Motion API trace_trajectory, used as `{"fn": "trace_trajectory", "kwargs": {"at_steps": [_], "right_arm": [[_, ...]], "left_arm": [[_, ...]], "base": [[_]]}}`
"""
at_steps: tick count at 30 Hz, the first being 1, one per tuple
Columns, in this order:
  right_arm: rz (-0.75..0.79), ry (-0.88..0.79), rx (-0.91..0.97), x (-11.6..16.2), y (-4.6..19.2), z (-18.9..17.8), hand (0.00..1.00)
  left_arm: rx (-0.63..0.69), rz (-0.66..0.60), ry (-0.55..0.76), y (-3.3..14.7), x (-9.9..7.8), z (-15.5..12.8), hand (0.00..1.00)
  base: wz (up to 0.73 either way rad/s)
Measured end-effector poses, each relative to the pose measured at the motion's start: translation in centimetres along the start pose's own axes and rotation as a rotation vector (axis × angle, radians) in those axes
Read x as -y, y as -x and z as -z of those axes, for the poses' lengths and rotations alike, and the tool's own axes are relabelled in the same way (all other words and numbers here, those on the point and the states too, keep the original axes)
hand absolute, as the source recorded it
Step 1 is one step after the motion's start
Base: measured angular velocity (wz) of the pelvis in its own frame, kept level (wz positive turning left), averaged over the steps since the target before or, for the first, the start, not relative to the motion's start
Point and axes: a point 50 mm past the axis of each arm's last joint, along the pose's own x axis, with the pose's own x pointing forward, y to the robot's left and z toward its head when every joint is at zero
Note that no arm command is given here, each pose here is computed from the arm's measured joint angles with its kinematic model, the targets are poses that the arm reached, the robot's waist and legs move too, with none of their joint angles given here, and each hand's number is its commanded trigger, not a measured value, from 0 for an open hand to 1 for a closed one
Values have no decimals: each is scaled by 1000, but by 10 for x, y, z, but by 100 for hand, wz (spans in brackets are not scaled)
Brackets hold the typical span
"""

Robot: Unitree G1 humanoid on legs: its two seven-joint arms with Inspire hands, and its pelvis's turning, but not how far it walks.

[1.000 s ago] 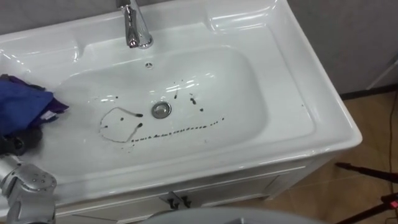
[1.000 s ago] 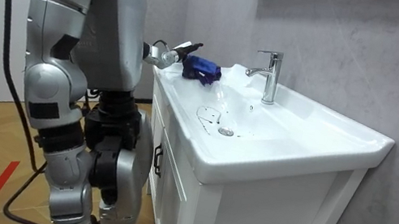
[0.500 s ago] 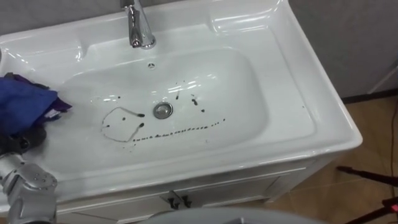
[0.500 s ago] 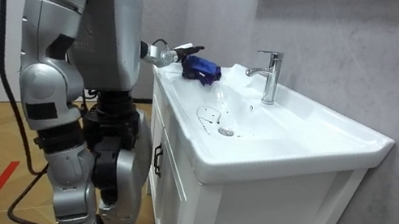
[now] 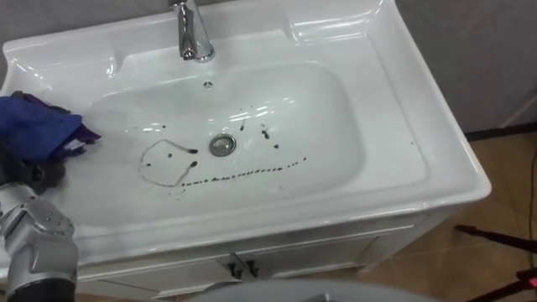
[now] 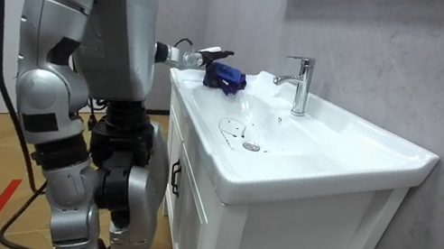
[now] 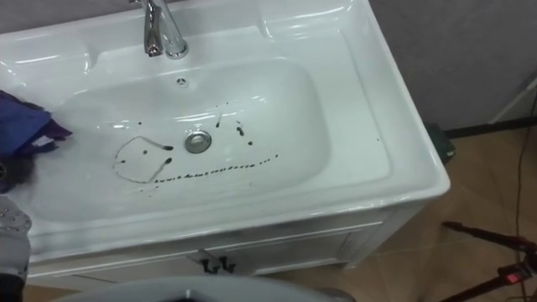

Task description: Wipe basin

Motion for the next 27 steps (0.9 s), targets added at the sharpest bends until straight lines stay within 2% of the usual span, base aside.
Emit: {"fn": "trace_trajectory", "kwargs": {"at_steps": [6,10,15,21,27], "right_arm": [[-4,1,-6,2,0,0,0],[9,5,-14,6,1,1,0],[32,16,-35,8,1,0,0],[41,15,-49,8,1,0,0],[48,14,-58,10,1,1,0]], "left_arm": [[-3,56,-29,-13,-12,-4,0],[-10,82,-32,-16,-15,-6,0],[-33,153,-41,-15,-11,-4,0],[-64,305,-65,-15,2,-5,0],[-80,369,-116,-13,7,-5,0]], "base": [[2],[-4],[2],[1],[-3]]}}
